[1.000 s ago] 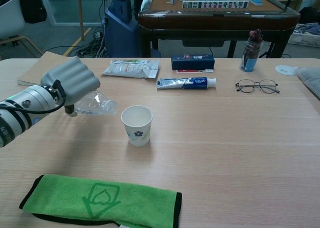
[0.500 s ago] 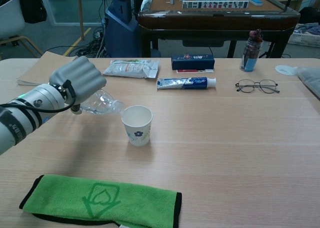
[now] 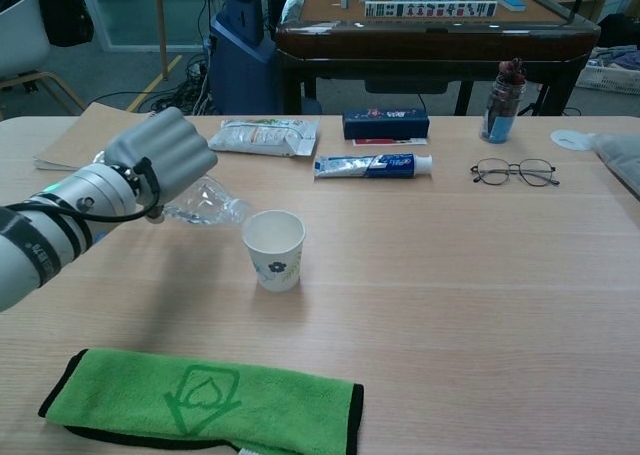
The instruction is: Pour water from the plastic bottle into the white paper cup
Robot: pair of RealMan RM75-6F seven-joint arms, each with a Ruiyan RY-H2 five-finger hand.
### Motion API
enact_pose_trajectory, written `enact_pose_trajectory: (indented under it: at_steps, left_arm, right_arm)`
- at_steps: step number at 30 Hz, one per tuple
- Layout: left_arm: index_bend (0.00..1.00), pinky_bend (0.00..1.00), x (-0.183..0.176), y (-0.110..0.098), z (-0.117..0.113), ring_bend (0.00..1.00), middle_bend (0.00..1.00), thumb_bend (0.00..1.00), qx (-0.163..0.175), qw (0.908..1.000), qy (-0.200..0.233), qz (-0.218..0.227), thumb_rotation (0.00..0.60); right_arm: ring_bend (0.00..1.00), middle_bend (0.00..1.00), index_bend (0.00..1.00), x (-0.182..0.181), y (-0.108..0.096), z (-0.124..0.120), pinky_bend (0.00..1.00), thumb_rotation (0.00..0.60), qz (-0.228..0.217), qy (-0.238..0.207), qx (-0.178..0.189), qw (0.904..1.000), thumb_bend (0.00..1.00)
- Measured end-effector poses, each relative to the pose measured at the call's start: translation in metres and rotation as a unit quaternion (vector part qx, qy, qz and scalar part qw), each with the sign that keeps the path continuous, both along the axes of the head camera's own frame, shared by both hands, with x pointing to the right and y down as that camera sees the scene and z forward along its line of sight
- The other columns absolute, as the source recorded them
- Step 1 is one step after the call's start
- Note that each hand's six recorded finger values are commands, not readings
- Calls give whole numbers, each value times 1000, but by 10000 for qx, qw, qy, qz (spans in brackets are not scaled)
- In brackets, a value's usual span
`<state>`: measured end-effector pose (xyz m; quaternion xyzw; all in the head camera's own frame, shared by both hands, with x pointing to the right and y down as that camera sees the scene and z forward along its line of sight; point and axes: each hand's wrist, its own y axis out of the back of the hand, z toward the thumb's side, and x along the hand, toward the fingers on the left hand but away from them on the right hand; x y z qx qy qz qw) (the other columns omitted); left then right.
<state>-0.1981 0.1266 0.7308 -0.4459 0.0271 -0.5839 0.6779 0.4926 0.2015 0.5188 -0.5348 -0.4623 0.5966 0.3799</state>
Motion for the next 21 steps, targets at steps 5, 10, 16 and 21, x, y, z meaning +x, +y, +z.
enact_pose_trajectory:
  at_steps: [5,10,16,21]
  left_arm:
    - [622,695,1,0,0,515,584,24,64,10000,-59,24,600]
    - [623,696,1,0,-1,517,586,24,130,9999,-98,39,600]
    - [625,696,-1,1,-2,519,587,24,199,9996,-185,57,600]
    - [625,697,-2,2,-3,520,587,24,243,9994,-239,60,600]
  right_arm:
    - [230,248,203,0,0,0,504,600,-6,2,-6,10000,0]
    - [230,248,203,0,0,0,504,600,-5,9,-11,10000,0]
    - [230,248,203,0,0,0,504,600,-10,11,0,10000,0]
    - [231,248,203,-1,1,0,504,600,-16,15,3,10000,0]
